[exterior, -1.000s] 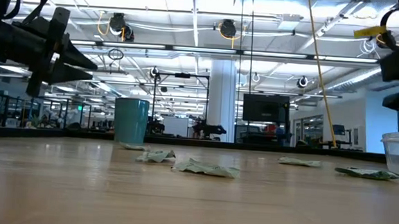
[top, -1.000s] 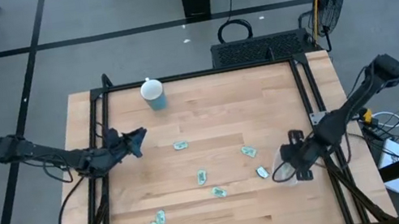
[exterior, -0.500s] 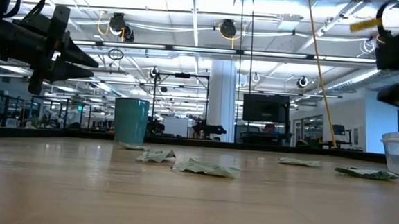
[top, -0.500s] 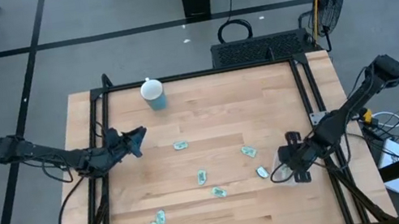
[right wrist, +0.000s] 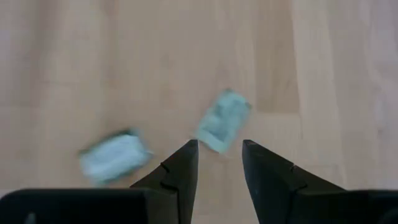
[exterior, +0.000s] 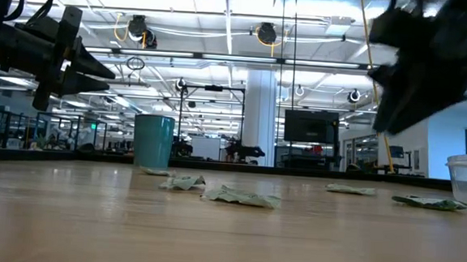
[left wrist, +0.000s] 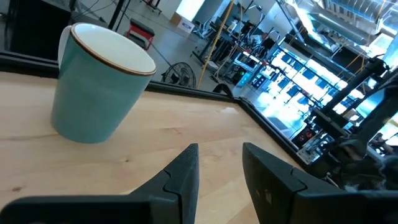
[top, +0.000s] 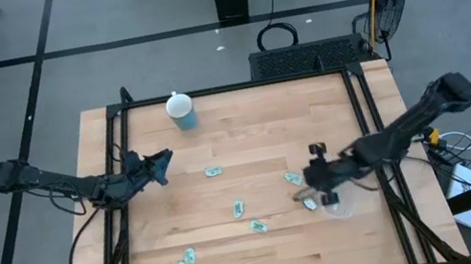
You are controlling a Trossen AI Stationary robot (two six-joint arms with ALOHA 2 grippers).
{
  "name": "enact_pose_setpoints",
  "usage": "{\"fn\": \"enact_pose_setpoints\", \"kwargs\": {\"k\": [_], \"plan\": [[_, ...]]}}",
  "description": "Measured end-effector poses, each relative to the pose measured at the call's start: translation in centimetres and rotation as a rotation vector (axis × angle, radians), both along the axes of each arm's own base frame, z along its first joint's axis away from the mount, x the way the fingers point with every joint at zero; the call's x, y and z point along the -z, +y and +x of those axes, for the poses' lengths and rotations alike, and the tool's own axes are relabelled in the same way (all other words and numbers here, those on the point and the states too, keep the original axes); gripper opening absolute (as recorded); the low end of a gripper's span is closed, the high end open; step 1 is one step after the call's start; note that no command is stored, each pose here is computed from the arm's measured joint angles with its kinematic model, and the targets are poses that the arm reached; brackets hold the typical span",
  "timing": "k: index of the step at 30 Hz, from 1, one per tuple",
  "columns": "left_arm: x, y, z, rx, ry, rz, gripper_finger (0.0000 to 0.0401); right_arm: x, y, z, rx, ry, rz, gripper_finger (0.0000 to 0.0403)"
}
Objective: Pick and place Stevia / Truvia into bins
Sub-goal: Put the stevia packet into the transparent container
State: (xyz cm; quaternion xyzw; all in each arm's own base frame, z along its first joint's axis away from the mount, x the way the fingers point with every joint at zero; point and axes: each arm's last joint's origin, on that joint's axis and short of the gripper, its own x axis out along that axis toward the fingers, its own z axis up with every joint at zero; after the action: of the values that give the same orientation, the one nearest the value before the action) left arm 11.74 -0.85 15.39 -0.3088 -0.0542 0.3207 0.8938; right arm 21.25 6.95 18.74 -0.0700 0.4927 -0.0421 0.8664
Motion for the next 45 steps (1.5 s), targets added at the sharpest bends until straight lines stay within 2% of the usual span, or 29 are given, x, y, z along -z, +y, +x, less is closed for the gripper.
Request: {"fn": "enact_pose_setpoints", "kwargs": {"k": [3, 7, 10, 21, 27, 34, 37, 40, 42, 45], "plan": [[0.0, 0.0, 0.0, 0.0, -0.002, -0.003, 0.0127, 1.8, -1.8, 1.4, 0.046, 0.084, 0.011, 0.0121], [0.0, 0.0, 0.0, 0.018, -0.002, -0.006, 0.0127, 3.8, -3.2, 2.5, 0.075, 0.17, 0.106, 0.0121], [0.0, 0.0, 0.0, 0.019, 0.002, -0.005, 0.0127, 4.5, -3.7, 3.1, 0.077, 0.182, 0.163, 0.0121], [0.1, 0.0, 0.0, 0.021, 0.016, 0.004, 0.0127, 5.0, -4.6, 3.9, 0.031, 0.149, 0.137, 0.0119], [0.1, -0.1, 0.0, 0.024, 0.019, 0.008, 0.0127, 6.0, -4.6, 3.8, -0.006, 0.126, 0.205, 0.0082], [0.1, -0.1, 0.0, 0.024, 0.019, 0.007, 0.0127, 7.4, -4.8, 3.7, 0.001, 0.168, 0.196, 0.0023], [0.1, -0.1, 0.0, 0.023, 0.019, 0.007, 0.0127, 6.8, -4.5, 3.6, 0.0, 0.139, 0.162, 0.0004], [0.1, -0.1, 0.0, 0.023, 0.021, 0.008, 0.0127, 5.3, -3.4, 2.9, -0.018, 0.141, 0.042, 0.0002], [0.2, 0.0, 0.0, 0.023, 0.026, 0.009, 0.0127, 3.3, -2.3, 2.2, -0.04, 0.171, -0.032, 0.0001], [0.2, 0.0, 0.0, 0.021, 0.032, 0.01, 0.0127, -1.0, 0.0, 1.6, -0.02, 0.134, -0.009, 0.0001]]}}
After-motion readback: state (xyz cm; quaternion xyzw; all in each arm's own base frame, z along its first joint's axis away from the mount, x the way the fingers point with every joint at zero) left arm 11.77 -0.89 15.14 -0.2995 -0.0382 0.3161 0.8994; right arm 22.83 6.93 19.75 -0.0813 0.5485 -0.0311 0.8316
